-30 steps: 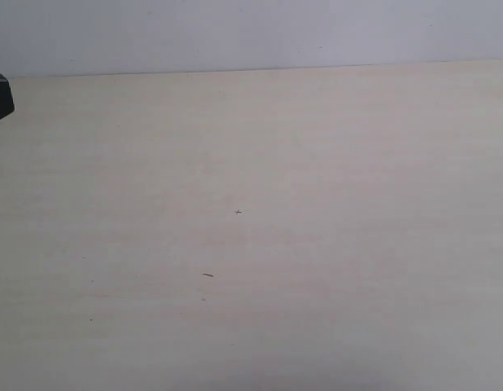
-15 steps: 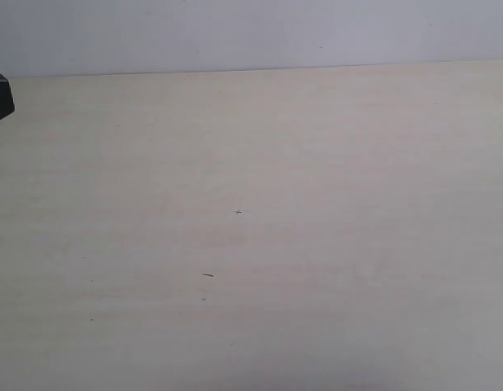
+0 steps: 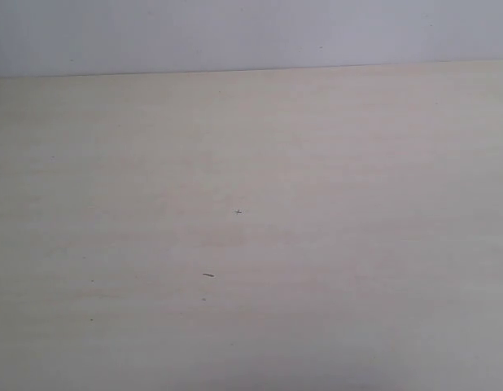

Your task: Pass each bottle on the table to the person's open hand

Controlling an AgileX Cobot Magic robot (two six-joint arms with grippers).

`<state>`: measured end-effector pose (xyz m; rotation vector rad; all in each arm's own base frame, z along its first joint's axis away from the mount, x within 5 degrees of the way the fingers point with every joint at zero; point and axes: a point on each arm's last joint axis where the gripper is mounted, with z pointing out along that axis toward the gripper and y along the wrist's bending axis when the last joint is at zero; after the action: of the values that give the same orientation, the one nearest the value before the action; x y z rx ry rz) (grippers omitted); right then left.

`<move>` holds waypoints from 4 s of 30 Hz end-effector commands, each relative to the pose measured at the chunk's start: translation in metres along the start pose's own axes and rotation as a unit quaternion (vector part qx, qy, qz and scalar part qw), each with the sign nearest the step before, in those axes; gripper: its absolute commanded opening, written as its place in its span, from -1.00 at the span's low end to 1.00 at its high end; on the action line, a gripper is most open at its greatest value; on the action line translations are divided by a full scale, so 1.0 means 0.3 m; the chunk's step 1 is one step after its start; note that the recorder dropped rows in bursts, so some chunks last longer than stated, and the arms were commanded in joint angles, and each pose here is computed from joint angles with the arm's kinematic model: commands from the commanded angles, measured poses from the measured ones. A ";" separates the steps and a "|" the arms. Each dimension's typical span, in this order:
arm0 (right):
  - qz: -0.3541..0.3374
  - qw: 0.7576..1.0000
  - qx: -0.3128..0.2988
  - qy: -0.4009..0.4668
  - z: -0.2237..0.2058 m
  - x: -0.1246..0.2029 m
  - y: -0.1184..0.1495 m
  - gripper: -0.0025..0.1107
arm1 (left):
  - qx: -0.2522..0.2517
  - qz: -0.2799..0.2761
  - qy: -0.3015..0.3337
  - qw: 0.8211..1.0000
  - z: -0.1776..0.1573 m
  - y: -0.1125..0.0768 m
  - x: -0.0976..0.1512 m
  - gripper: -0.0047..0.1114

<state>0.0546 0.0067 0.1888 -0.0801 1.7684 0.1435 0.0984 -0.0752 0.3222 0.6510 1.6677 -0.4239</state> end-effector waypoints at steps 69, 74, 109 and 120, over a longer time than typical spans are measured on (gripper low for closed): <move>0.001 1.000 0.004 -0.003 0.000 0.003 -0.002 -0.95 | -0.274 -0.088 -0.105 0.952 -0.340 0.026 0.144 -0.92; -0.001 1.000 0.004 -0.003 0.000 0.003 -0.002 -0.95 | -0.273 -0.089 -0.093 0.953 -0.240 0.053 0.293 -0.92; -0.001 1.000 0.005 -0.002 0.000 0.004 -0.002 -0.95 | -0.273 -0.091 -0.006 0.958 -0.167 0.059 0.489 -0.92; -0.001 1.000 0.005 -0.002 0.000 0.004 -0.002 -0.95 | -0.273 -0.091 -0.006 0.958 -0.167 0.059 0.489 -0.92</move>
<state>0.0545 0.0066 0.1885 -0.0764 1.7727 0.1457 0.0552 -0.0045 0.1908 0.0918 1.7402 -0.0821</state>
